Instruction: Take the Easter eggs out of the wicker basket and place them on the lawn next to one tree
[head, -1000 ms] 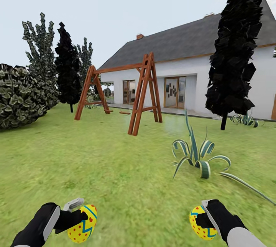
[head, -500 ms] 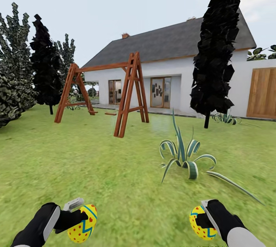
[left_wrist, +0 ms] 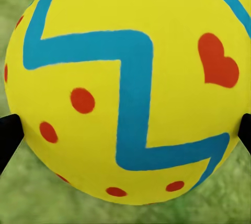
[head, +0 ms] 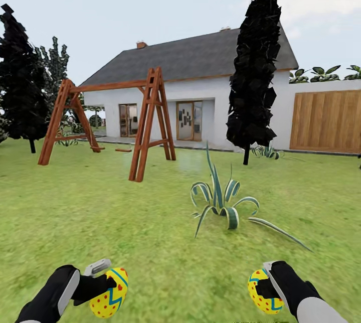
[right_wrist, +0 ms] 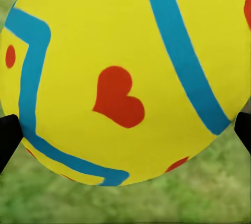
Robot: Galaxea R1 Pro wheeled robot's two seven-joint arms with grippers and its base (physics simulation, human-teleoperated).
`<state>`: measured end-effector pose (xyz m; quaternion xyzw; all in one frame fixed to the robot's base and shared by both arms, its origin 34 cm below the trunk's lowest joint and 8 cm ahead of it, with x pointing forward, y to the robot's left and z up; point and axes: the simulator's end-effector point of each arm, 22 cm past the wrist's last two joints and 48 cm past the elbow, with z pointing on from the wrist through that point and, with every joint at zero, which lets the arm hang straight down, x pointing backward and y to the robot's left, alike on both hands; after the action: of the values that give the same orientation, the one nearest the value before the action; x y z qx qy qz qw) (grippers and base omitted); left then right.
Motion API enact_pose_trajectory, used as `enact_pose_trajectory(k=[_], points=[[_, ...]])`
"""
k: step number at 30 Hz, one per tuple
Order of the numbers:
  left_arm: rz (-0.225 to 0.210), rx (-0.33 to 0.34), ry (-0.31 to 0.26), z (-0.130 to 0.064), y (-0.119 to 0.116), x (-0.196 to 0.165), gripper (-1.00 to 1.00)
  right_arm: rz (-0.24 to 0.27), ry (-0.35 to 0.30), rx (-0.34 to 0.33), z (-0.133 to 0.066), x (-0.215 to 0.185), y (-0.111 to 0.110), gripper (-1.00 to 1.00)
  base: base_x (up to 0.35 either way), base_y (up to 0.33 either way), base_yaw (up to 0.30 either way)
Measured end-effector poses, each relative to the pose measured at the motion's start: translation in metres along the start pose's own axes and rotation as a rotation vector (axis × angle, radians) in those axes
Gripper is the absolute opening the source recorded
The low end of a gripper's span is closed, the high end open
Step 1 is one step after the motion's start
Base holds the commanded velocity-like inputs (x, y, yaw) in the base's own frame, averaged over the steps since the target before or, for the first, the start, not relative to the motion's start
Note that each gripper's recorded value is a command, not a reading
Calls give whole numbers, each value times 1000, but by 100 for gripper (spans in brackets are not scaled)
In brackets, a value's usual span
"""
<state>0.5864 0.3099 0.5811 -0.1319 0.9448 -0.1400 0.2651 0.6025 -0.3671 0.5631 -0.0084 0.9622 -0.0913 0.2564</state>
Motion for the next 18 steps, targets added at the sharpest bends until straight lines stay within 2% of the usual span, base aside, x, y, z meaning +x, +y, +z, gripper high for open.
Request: enact_pose_trajectory(k=[7, 18], points=[[0, 1, -1, 0, -1, 0, -100, 0, 0, 0, 0, 0, 0, -100, 94, 303, -291], [-3, 1, -5, 0, 1, -1, -100, 1, -10, 2, 0, -2, -1, -100, 9, 14, -293]])
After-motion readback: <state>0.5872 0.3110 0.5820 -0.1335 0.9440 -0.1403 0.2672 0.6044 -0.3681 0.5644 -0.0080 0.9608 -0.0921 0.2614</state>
